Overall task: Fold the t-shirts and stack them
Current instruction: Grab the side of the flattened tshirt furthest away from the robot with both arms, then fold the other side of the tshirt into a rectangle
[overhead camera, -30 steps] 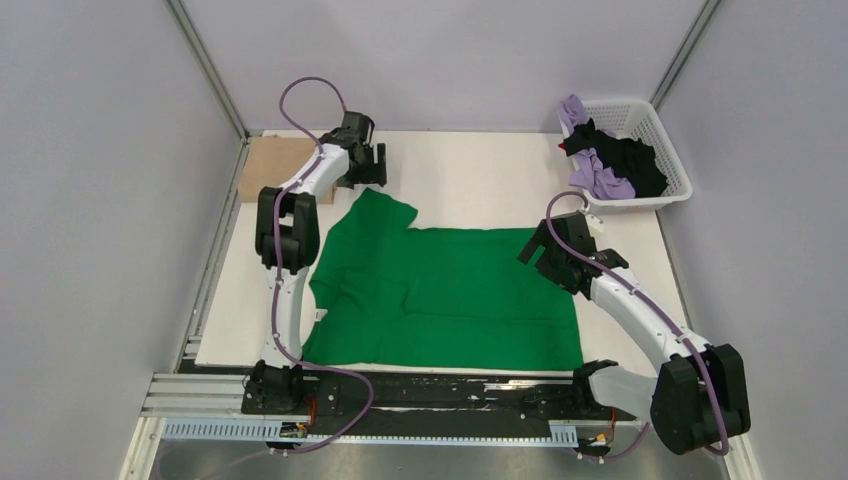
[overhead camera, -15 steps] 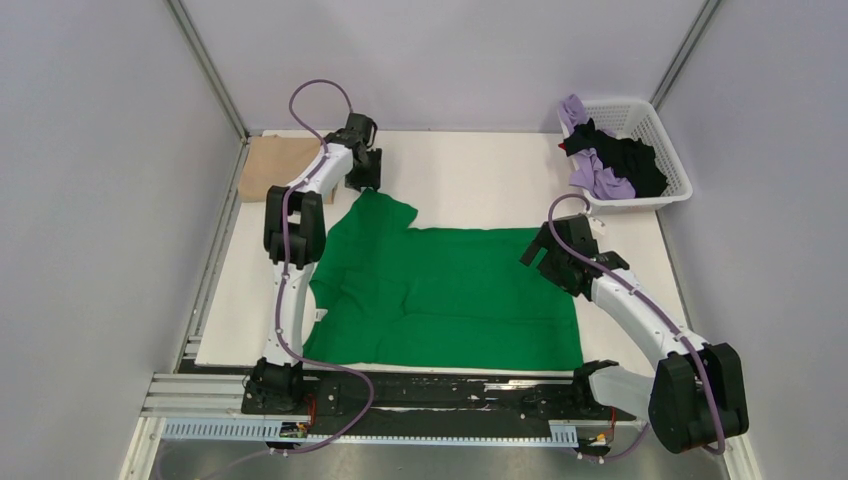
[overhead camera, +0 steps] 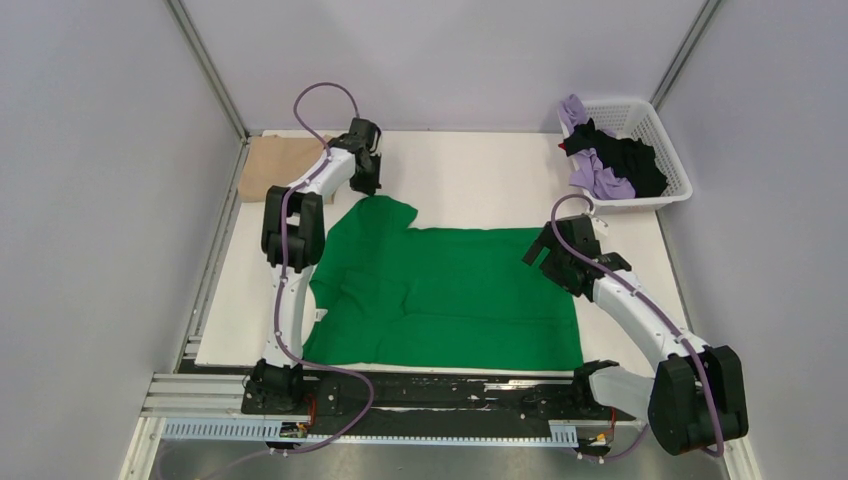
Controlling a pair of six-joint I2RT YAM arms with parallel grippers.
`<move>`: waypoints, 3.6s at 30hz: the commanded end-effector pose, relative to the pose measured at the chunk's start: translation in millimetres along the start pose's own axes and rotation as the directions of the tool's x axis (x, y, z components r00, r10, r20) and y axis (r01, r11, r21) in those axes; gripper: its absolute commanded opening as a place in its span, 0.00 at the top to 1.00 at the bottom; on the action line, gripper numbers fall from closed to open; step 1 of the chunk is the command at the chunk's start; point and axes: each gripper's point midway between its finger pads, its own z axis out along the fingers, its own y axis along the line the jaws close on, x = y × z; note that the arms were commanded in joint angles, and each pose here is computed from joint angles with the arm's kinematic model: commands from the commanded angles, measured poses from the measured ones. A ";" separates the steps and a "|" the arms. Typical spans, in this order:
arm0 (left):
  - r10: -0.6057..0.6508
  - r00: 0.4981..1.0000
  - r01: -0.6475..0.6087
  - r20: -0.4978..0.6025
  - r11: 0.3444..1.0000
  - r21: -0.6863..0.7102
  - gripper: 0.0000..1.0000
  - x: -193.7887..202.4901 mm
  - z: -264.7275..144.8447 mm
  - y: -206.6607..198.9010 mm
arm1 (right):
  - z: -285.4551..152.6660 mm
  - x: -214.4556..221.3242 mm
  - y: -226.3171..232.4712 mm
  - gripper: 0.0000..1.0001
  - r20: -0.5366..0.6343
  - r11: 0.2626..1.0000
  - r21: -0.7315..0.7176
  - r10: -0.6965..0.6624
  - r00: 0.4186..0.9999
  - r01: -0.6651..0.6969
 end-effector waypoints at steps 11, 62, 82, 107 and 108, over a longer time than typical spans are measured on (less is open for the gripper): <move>-0.012 0.991 -0.004 0.130 0.992 0.124 1.00 -13.9 -62.5 -26.7 | 16.5 -76.8 29.1 0.00 0.137 0.997 0.052 0.042 0.990 -0.049; -0.023 0.943 -0.059 0.333 0.970 0.234 1.00 55.9 -201.0 -37.1 | 79.4 -106.7 31.6 1.00 -0.003 0.902 0.385 -0.211 0.978 0.196; -0.205 0.934 0.133 0.291 0.959 0.250 1.00 168.1 -260.6 -21.1 | -6.1 -37.6 -21.4 1.00 -0.061 0.910 0.362 -0.195 0.979 0.204; -0.345 0.931 0.361 -0.115 0.918 0.166 0.88 301.8 -249.3 -24.6 | -14.8 29.6 -60.9 0.83 -0.263 0.863 0.438 -0.142 0.954 0.250; -0.340 0.928 0.363 -0.152 0.916 0.169 0.85 309.9 -251.9 -28.2 | -18.1 32.1 -62.1 0.77 -0.267 0.865 0.439 -0.132 0.955 0.242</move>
